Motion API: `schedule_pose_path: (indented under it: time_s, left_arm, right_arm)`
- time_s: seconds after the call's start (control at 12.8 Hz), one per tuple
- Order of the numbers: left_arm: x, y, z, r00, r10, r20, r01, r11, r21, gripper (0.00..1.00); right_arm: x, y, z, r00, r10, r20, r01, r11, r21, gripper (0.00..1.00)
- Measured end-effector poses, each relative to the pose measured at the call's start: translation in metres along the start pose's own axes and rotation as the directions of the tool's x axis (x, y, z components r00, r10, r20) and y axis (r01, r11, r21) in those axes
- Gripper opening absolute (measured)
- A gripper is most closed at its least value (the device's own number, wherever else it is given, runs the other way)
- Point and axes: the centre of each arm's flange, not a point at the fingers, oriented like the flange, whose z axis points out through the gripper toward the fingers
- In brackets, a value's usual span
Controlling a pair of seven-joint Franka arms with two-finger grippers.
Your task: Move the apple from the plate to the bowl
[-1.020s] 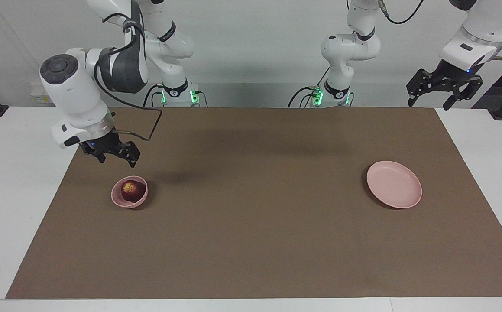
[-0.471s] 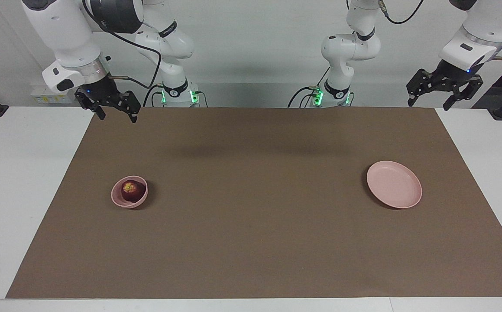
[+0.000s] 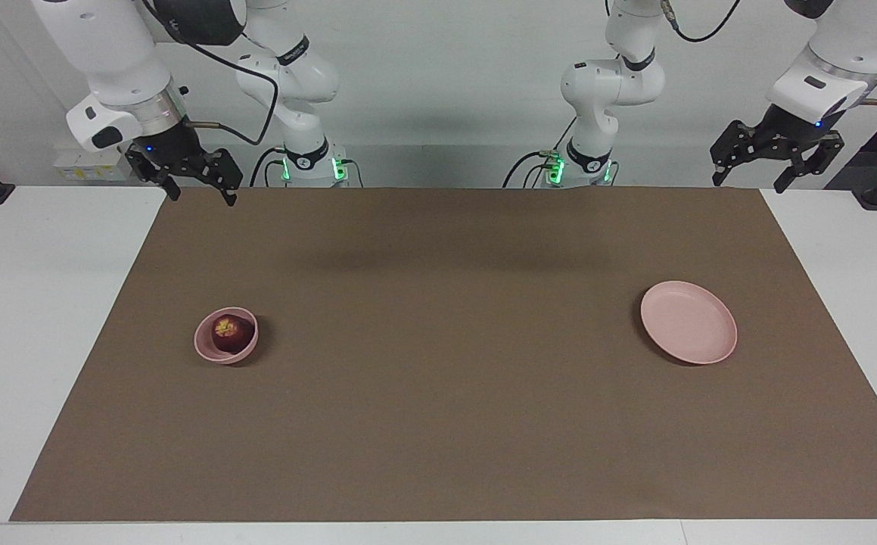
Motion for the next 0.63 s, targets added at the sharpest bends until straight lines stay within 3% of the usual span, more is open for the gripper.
schedule_pose_path:
  time_s: [0.63]
  left_arm:
    - [0.0000,0.0000,0.0000,1.000,0.000,0.000,0.000,1.000,0.000,1.00]
  right_arm:
    - [0.0055,-0.0026,0.0005,0.999,-0.035,-0.008,0.035,0.999,0.002,1.00]
